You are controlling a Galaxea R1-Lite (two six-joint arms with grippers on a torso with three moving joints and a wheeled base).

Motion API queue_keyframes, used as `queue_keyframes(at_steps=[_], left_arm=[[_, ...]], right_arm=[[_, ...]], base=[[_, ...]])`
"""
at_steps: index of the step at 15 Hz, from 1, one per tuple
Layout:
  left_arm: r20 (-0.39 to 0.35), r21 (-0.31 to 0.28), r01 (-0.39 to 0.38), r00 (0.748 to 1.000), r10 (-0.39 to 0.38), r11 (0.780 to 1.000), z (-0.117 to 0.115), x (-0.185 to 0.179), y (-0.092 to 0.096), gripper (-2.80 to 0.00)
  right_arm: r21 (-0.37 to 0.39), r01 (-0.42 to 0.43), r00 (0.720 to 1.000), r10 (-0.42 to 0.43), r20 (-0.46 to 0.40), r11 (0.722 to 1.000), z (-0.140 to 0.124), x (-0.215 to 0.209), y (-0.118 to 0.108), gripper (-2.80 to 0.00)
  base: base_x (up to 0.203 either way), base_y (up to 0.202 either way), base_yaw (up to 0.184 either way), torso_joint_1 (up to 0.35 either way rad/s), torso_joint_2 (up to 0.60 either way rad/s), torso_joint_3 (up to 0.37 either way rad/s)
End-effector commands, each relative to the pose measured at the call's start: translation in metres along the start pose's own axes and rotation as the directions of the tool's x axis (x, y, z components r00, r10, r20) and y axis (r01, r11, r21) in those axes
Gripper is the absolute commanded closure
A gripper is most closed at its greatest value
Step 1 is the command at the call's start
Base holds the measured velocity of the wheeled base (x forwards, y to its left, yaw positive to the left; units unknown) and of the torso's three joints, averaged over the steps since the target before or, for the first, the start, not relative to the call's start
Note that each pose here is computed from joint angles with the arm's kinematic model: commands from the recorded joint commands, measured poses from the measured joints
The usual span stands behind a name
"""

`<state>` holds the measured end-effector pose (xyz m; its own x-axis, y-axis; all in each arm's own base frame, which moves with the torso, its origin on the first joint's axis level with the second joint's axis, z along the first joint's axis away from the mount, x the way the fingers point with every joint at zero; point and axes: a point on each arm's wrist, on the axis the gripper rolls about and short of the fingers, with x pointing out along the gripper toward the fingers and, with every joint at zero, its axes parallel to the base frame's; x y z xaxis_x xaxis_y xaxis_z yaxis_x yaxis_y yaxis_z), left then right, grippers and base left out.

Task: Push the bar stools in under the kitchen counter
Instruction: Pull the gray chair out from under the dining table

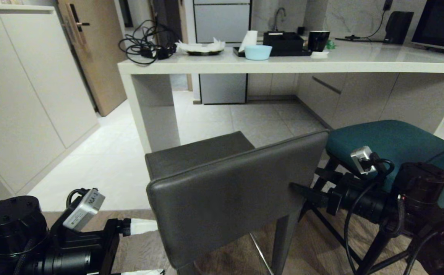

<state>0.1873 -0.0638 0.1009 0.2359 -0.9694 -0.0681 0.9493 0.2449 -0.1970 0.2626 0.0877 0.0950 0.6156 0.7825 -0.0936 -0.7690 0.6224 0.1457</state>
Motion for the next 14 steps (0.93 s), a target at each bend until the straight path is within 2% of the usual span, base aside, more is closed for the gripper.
queue_keyframes(at_steps=[1, 6, 8, 11, 12, 14], left_arm=[[0.011, 0.004, -0.045, 0.999, 0.045, 0.999, 0.001, -0.006, 0.003, -2.80], [0.031, -0.022, -0.180, 0.983, 0.181, 0.983, -0.001, -0.032, 0.011, -2.80], [0.032, -0.018, -0.175, 0.984, 0.175, 0.984, -0.001, -0.033, 0.008, -2.80], [0.028, 0.005, -0.107, 0.994, 0.106, 0.994, 0.002, -0.022, -0.003, -2.80], [0.030, 0.011, -0.101, 0.994, 0.101, 0.995, 0.003, -0.022, -0.005, -2.80], [0.037, 0.007, -0.138, 0.990, 0.138, 0.990, 0.003, -0.028, -0.003, -2.80]], right_arm=[[-0.022, -0.008, 0.999, 0.009, 0.034, 1.000, 0.011, -0.008, 0.007, -2.80], [-0.029, 0.038, 0.998, -0.036, 0.053, 0.999, 0.017, -0.031, 0.008, -2.80], [-0.030, 0.047, 0.997, -0.045, 0.061, 0.998, 0.019, -0.033, 0.007, -2.80], [-0.029, 0.072, 0.995, -0.070, 0.069, 0.997, 0.020, -0.032, -0.002, -2.80], [-0.032, 0.079, 0.994, -0.076, 0.076, 0.996, 0.022, -0.035, -0.004, -2.80], [-0.029, 0.057, 0.996, -0.054, 0.071, 0.998, 0.022, -0.044, 0.001, -2.80]], base=[[0.000, 0.000, 0.000, 0.000, 0.00, 0.000], [0.000, 0.000, 0.000, 0.000, 0.00, 0.000], [0.000, 0.000, 0.000, 0.000, 0.00, 0.000], [0.000, 0.000, 0.000, 0.000, 0.00, 0.000], [0.000, 0.000, 0.000, 0.000, 0.00, 0.000], [0.000, 0.000, 0.000, 0.000, 0.00, 0.000]])
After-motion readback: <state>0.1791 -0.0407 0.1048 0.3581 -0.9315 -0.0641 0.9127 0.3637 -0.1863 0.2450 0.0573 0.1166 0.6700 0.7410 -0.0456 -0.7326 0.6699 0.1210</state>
